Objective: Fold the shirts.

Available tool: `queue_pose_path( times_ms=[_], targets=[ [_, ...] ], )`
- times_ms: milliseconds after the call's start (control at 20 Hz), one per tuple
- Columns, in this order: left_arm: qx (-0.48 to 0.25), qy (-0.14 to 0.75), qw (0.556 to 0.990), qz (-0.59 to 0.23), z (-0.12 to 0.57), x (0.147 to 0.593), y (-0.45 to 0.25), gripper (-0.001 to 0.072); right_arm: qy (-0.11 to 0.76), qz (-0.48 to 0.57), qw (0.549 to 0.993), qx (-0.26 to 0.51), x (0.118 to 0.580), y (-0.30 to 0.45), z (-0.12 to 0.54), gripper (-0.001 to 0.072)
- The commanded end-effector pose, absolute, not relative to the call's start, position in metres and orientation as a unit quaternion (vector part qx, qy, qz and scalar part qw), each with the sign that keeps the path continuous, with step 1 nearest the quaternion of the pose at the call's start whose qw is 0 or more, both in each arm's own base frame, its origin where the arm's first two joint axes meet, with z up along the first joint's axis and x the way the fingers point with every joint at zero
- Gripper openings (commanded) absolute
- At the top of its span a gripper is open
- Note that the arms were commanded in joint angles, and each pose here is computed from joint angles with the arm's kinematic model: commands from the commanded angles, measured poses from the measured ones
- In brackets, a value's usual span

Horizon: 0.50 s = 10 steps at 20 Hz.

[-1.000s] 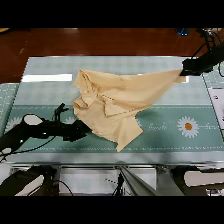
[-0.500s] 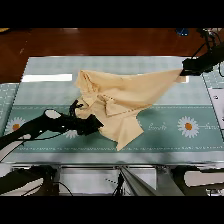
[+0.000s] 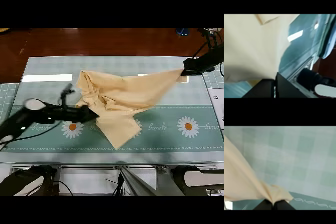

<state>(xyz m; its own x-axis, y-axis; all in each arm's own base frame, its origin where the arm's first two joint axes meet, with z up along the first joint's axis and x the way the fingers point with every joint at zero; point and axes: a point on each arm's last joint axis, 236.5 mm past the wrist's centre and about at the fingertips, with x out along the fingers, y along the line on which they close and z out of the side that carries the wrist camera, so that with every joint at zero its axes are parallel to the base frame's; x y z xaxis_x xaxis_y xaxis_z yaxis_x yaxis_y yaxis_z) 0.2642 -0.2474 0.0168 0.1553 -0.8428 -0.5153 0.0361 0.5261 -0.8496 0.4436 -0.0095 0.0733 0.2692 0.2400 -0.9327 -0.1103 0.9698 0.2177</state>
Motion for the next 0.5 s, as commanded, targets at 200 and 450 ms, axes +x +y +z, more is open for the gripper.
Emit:
queue_pose_path(
  times_ms=[200, 450],
  targets=[
    [-0.268, 0.137, 0.896, -0.327, 0.342, 0.273, -0.132, 0.0025, 0.450, 0.089, 0.888, 0.030, 0.446, -0.010, 0.182, 0.0022],
    [-0.125, -0.004, 0.963, -0.240, 0.467, 0.221, -0.102, 0.0025, 0.232, 0.071, 0.970, 0.014, 0.399, 0.001, 0.339, 0.0022]
  ],
)
